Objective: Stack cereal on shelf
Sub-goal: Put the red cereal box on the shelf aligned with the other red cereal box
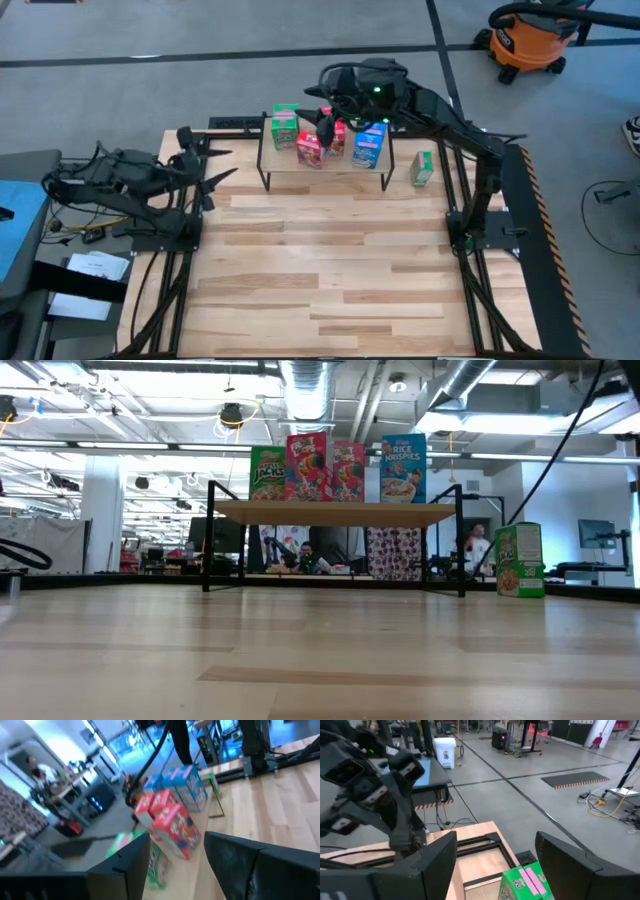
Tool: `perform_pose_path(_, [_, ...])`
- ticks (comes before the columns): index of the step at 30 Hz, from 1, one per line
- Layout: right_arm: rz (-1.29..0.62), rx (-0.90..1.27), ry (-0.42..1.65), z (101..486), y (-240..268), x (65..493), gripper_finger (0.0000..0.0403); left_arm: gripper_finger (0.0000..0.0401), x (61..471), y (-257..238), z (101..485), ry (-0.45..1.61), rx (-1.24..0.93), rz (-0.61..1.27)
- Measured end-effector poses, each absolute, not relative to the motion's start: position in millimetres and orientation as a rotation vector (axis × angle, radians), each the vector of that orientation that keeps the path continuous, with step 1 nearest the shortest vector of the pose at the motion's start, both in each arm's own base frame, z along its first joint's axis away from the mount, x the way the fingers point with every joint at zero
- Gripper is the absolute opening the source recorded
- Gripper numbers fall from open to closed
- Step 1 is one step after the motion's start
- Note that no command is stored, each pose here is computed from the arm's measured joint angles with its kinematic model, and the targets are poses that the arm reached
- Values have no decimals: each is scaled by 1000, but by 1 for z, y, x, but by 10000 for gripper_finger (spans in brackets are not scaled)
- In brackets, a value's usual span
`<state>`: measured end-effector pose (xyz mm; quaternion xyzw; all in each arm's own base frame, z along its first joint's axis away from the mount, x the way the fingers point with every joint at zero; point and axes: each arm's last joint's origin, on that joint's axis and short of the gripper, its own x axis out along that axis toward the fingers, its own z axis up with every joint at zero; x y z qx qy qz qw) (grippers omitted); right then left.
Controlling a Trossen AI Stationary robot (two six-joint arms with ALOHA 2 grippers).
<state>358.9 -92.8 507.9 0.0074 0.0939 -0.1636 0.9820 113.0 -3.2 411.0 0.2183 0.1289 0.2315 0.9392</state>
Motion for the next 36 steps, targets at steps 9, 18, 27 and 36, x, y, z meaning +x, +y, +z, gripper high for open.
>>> perform_pose_path(9, [-302, 11, 155, 528, -76, 331, 291, 182, 154, 16, 409, 294, 475, 532])
perform_pose_path(18, [-346, 21, 238, 527, -87, 314, 291, 182, 196, 61, 386, 432, 410, 618])
perform_pose_path(27, [-403, 50, 414, 511, -105, 302, 291, 182, 226, 91, 358, 566, 363, 635])
perform_pose_path(36, [-411, 57, 483, 503, -108, 302, 291, 182, 247, 101, 337, 650, 361, 599])
